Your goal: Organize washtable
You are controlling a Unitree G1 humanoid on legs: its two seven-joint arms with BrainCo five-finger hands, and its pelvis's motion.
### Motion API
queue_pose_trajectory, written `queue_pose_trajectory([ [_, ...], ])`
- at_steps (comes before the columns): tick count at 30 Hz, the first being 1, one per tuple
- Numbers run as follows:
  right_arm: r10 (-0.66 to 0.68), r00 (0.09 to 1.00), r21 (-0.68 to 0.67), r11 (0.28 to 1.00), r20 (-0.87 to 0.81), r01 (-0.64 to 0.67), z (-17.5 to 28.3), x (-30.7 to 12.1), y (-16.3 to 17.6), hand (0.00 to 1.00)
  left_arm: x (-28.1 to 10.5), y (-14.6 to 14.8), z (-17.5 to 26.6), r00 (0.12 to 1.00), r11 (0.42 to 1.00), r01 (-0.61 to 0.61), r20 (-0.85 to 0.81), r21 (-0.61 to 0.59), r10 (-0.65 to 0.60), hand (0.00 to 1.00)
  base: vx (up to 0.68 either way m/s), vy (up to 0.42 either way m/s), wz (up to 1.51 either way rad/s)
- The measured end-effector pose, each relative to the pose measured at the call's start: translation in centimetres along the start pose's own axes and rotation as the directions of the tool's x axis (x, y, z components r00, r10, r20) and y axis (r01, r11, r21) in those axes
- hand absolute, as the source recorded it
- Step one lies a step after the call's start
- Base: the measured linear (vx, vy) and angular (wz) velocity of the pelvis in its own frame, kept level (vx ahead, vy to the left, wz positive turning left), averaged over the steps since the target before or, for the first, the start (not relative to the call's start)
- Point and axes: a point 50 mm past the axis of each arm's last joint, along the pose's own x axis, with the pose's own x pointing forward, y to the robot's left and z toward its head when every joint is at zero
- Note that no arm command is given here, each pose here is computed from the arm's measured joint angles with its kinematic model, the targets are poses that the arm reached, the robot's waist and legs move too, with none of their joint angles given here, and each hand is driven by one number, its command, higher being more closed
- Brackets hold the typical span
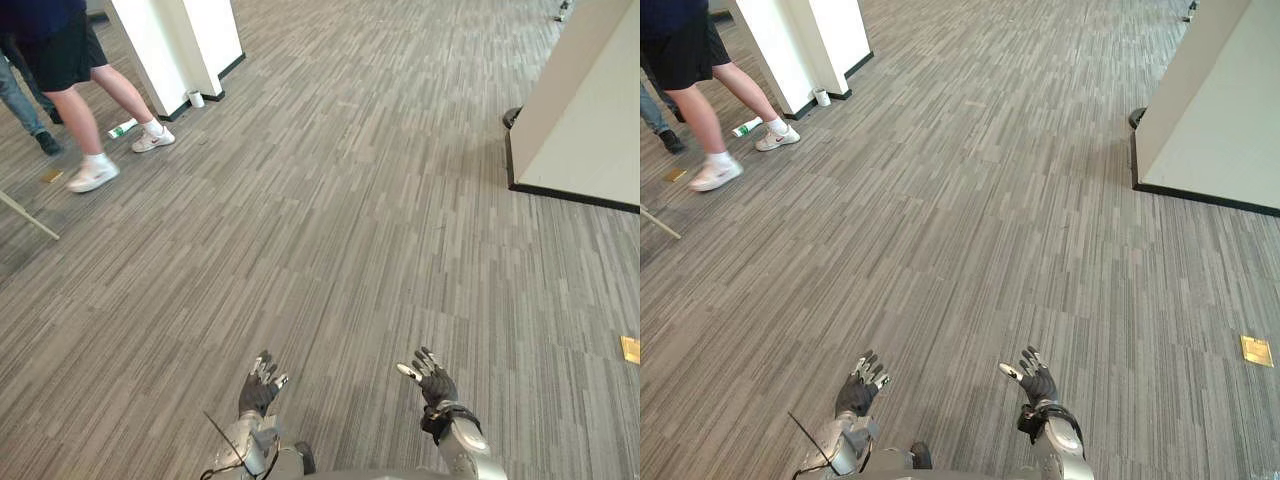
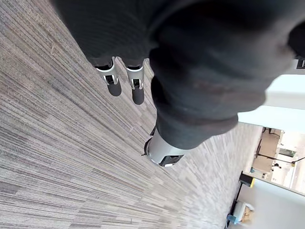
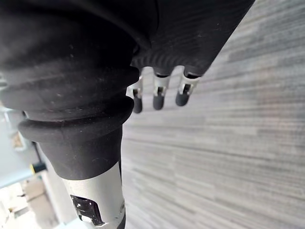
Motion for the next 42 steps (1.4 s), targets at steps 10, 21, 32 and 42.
queue_pose_trajectory([
  [10,-0.082,0.996,0.054,0.995,-0.044,0.084,-1.8,-1.9,-1.9,0.00,2.2,-2.8,2.3,0.990,0.989,0.124,0.064,0.081,-0.129,0.00,0.54,-0.039,0.52],
  [21,0.019,0.985,0.132,0.990,0.170,-0.042,4.7,1.4,0.8,0.00,1.3,-2.7,3.2,0.989,0.995,0.089,0.124,-0.035,-0.084,0.00,0.77,-0.097,-0.70],
  [32,0.060,0.997,0.189,0.980,0.055,-0.069,0.9,0.6,2.8,0.00,0.5,-1.9,5.0,0.976,0.996,0.084,0.206,-0.038,-0.074,0.00,0.74,0.352,-0.51],
  [42,-0.013,1.000,0.170,0.985,-0.006,0.014,-1.0,-1.2,-0.6,0.00,2.1,-3.8,4.2,0.977,0.987,0.155,0.143,0.032,-0.158,0.00,0.73,-0.052,0.62],
])
